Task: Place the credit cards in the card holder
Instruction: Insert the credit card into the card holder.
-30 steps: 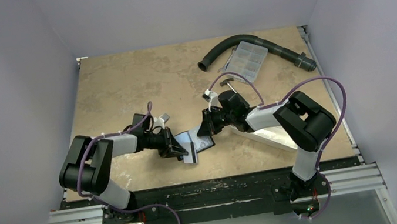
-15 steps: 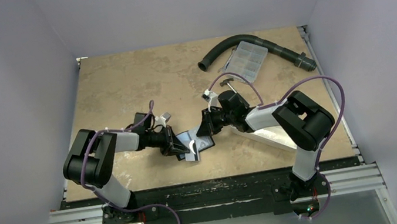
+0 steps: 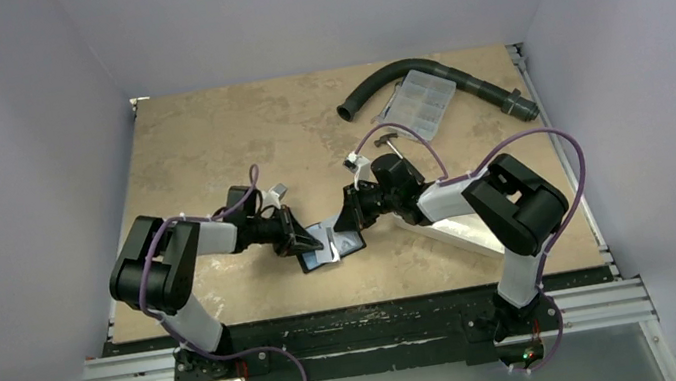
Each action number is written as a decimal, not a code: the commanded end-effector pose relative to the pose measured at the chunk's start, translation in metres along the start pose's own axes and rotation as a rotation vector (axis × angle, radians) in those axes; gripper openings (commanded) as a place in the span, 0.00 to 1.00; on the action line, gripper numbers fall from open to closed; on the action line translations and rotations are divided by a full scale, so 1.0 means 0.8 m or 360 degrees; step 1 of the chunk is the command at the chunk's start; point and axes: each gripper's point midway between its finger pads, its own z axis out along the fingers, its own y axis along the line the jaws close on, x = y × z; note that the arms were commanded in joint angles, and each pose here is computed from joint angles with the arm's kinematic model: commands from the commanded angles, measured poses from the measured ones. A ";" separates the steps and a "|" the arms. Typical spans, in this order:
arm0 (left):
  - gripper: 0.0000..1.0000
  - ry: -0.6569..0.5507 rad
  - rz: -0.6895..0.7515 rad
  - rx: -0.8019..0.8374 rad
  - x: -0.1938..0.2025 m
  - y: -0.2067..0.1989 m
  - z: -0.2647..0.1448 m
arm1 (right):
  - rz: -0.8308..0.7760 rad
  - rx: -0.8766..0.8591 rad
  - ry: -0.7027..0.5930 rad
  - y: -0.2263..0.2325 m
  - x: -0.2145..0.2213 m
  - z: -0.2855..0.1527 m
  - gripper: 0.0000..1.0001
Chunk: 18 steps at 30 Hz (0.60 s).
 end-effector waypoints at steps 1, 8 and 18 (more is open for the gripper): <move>0.00 -0.0189 0.0019 -0.0117 -0.039 0.019 0.005 | 0.0082 0.0140 0.0181 -0.034 0.051 0.001 0.17; 0.00 -0.0255 -0.0012 -0.0127 -0.053 0.023 -0.004 | 0.0083 0.0133 0.0185 -0.034 0.053 0.002 0.17; 0.00 -0.0289 -0.0072 -0.0109 -0.052 0.028 -0.001 | 0.0089 0.0121 0.0184 -0.033 0.053 0.003 0.17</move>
